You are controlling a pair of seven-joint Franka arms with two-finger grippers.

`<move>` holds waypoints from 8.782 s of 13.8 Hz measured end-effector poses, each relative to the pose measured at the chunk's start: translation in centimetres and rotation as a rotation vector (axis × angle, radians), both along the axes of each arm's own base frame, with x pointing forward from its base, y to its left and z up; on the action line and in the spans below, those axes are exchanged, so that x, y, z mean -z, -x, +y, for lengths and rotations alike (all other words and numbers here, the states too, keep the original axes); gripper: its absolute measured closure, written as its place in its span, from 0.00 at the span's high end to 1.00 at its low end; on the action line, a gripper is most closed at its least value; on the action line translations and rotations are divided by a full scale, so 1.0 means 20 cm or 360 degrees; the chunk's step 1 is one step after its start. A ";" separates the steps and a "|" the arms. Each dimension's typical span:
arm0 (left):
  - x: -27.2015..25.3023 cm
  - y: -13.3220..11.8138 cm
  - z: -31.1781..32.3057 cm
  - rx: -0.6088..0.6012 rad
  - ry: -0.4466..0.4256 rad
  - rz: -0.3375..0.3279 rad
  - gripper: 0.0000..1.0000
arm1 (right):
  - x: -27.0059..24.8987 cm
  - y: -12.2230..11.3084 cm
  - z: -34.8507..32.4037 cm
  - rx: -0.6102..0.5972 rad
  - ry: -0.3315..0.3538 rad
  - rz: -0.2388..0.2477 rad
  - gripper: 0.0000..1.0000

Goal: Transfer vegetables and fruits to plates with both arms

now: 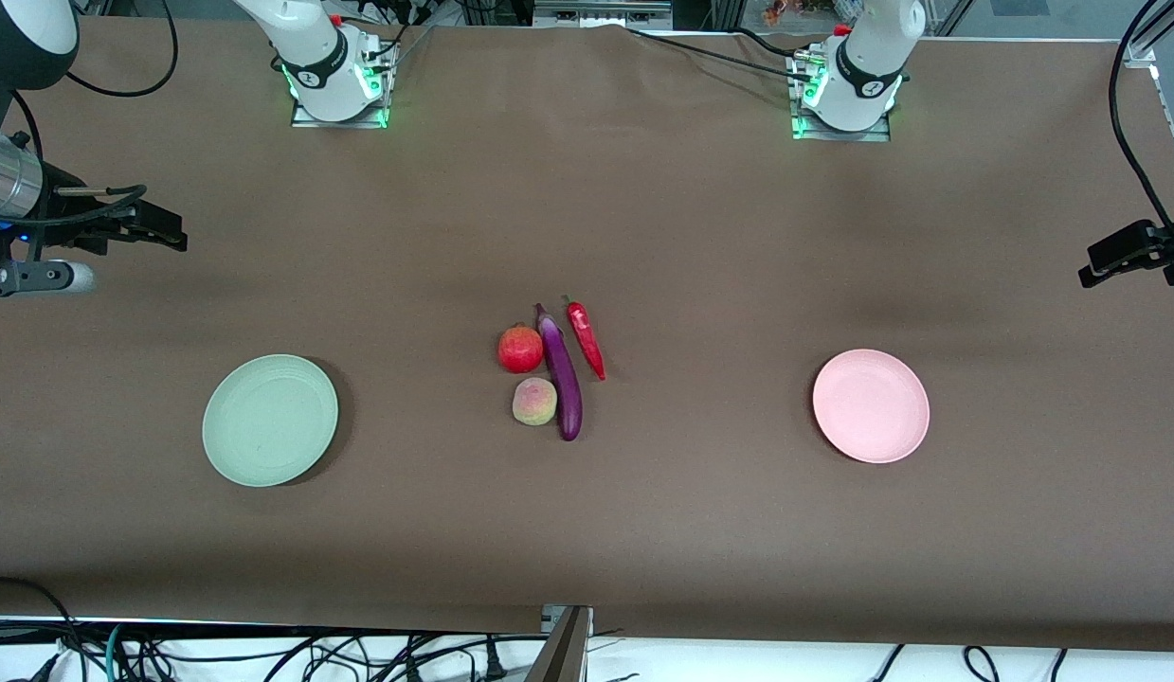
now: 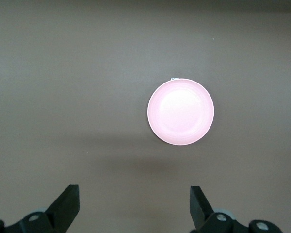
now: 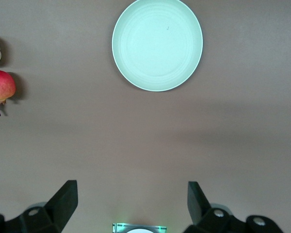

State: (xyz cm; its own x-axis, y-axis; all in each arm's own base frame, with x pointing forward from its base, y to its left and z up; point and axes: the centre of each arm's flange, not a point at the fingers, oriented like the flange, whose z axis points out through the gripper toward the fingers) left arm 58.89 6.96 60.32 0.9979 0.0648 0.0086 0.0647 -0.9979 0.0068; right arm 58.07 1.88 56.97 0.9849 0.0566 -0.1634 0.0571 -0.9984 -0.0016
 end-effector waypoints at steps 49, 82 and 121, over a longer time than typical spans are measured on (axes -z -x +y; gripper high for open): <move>0.00 -0.03 -0.04 0.0025 0.0006 -0.0009 1.00 | 0.03 -0.05 0.02 -0.0013 -0.0006 -0.0065 1.00; 1.92 0.06 -2.48 -0.0313 0.0267 0.0200 1.00 | 1.67 -0.15 1.57 0.0186 -0.0321 0.0159 1.00; 1.79 -0.43 -1.48 0.0486 -0.0086 0.0220 0.28 | 1.56 -0.58 -0.18 -0.0091 -0.0004 -0.0037 0.84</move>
